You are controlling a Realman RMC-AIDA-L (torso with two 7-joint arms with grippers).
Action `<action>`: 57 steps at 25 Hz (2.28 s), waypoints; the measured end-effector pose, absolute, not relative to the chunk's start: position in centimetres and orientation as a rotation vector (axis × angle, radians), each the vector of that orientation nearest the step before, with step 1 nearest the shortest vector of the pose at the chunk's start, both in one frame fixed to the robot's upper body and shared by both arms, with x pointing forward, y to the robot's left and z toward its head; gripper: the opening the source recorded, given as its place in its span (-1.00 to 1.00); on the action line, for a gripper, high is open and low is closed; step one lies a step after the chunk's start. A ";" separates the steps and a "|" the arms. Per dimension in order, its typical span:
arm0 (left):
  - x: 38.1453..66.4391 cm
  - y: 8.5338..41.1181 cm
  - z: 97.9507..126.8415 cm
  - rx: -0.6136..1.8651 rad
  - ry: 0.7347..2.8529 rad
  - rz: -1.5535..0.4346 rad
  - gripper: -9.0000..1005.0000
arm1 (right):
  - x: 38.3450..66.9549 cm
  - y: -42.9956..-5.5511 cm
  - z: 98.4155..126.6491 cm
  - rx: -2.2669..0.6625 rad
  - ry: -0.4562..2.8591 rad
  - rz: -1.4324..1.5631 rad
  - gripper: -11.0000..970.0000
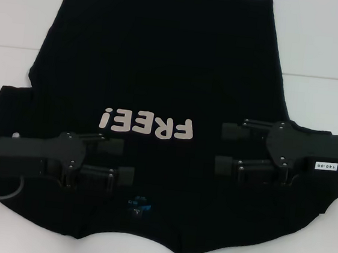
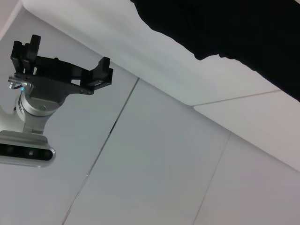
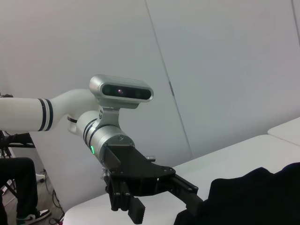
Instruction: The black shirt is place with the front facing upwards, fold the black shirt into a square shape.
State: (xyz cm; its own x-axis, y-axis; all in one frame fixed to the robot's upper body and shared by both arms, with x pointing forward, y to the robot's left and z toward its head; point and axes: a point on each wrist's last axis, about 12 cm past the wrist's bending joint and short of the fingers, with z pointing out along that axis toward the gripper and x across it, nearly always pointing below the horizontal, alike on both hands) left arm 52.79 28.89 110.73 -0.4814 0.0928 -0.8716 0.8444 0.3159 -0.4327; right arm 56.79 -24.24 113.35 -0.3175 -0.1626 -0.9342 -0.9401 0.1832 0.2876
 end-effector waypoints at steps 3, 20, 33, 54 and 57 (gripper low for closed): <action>52.9 28.9 110.8 0.834 1.808 -1.228 0.83 | 56.8 -24.1 113.3 -1.062 1.650 1.217 0.85; 54.5 32.4 110.3 0.413 1.927 -1.110 0.83 | 56.8 -23.7 113.3 -1.042 1.636 1.224 0.85; 55.0 38.3 108.5 0.002 2.163 -0.838 0.83 | 57.1 -23.5 113.4 -1.015 1.626 1.216 0.85; 53.5 41.8 107.3 -0.169 2.252 -0.677 0.83 | 57.5 -23.4 113.9 -1.013 1.612 1.203 0.85; 53.5 41.7 107.0 -0.177 2.280 -0.656 0.83 | 57.5 -23.3 113.9 -1.012 1.613 1.203 0.85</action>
